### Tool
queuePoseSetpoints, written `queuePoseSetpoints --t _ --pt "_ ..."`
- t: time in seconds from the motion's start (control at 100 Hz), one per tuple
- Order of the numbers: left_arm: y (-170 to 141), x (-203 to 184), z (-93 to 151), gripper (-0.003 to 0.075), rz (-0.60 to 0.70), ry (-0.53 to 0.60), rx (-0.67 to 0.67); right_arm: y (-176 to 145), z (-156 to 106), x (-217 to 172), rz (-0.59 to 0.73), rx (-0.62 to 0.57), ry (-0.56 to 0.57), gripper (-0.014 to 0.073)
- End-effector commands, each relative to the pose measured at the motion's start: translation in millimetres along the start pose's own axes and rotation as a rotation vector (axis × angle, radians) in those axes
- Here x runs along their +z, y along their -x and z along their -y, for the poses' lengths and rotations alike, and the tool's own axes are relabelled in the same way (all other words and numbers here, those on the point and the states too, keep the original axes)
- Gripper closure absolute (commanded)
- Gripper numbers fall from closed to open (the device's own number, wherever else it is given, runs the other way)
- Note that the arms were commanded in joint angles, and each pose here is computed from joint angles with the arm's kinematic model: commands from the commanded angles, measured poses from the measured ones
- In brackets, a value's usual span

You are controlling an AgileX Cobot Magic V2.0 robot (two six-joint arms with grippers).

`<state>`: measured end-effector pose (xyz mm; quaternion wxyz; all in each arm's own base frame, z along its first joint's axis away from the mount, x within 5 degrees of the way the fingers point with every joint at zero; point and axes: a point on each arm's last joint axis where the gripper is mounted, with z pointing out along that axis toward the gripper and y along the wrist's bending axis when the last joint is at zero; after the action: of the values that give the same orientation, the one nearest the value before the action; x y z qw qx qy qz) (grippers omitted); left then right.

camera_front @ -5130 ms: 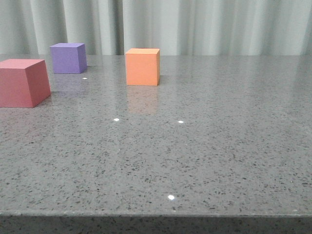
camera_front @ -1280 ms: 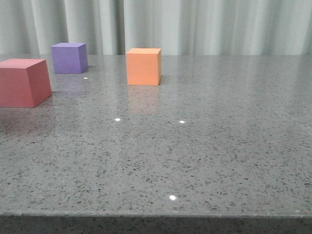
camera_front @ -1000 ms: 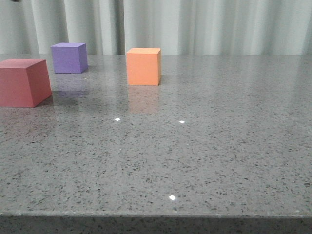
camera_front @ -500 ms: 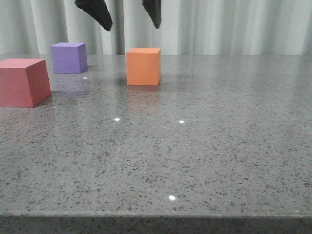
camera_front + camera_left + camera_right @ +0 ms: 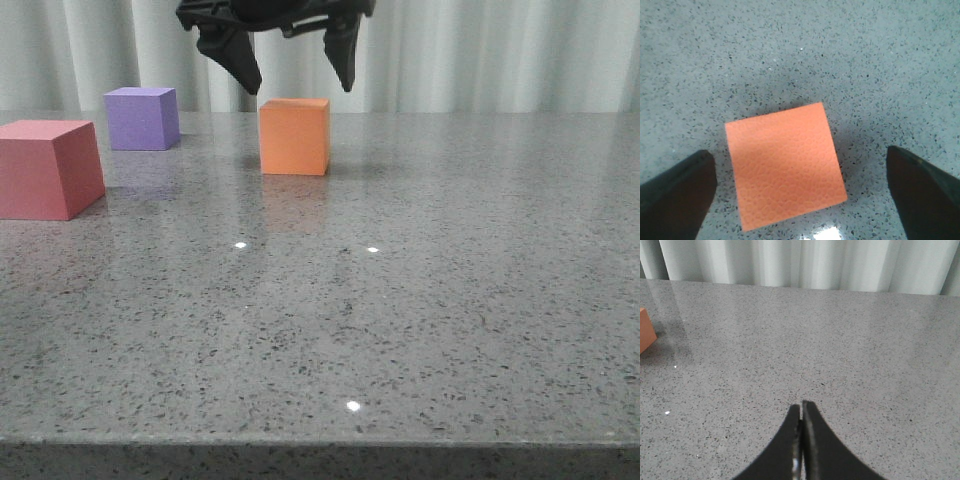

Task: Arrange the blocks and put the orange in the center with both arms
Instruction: 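Lower the left gripper over the orange cube and close on it, then lift the orange cube and carry it toward the purple cube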

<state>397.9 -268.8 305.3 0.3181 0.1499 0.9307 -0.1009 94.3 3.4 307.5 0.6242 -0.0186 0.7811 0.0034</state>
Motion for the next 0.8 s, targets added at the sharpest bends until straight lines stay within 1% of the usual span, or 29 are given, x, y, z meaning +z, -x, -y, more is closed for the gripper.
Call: queuePoseSetpoints --t 0.0,0.18,0.25,0.3,0.35,0.4,0.47,0.54,0.66,0.79 --pt "17.3 -26.1 5.4 0.0078 0.124 -0.036 -0.005 15.2 -1.0 -2.7 0.098 -0.019 0.012 0.0662" --pt "13.2 -10.3 4.5 0.0081 0.101 -0.014 0.01 15.2 -1.0 -2.7 0.098 -0.019 0.012 0.0662" --pt "12.9 -9.3 4.3 0.0103 0.099 -0.012 0.012 15.2 -1.0 -2.7 0.098 -0.019 0.012 0.0662" --pt "13.1 -9.3 4.0 0.0139 0.1 -0.009 0.015 15.2 -1.0 -2.7 0.098 -0.019 0.012 0.0662" --pt "13.7 -9.8 3.7 0.0192 0.104 -0.004 0.019 15.2 -1.0 -2.7 0.098 -0.019 0.012 0.0662" --pt "13.8 -9.8 3.4 0.0263 0.105 -0.001 0.021 15.2 -1.0 -2.7 0.098 -0.019 0.012 0.0662" --pt "13.8 -9.8 3.3 0.0342 0.106 0.0 0.022 15.2 -1.0 -2.7 0.098 -0.019 0.012 0.0662" --pt "13.5 -10.6 3.0 0.0397 0.096 0.004 0.022 15.2 -1.0 -2.7 0.098 -0.019 0.012 0.0662" --pt "16.5 -18.9 2.8 0.0408 0.078 0.015 0.02 15.2 -1.0 -2.7 0.098 -0.019 0.012 0.0662" --pt "27.1 -42.7 2.5 0.0408 0.092 0.021 0.054 15.2 -1.0 -2.7 0.098 -0.019 0.012 0.0662"
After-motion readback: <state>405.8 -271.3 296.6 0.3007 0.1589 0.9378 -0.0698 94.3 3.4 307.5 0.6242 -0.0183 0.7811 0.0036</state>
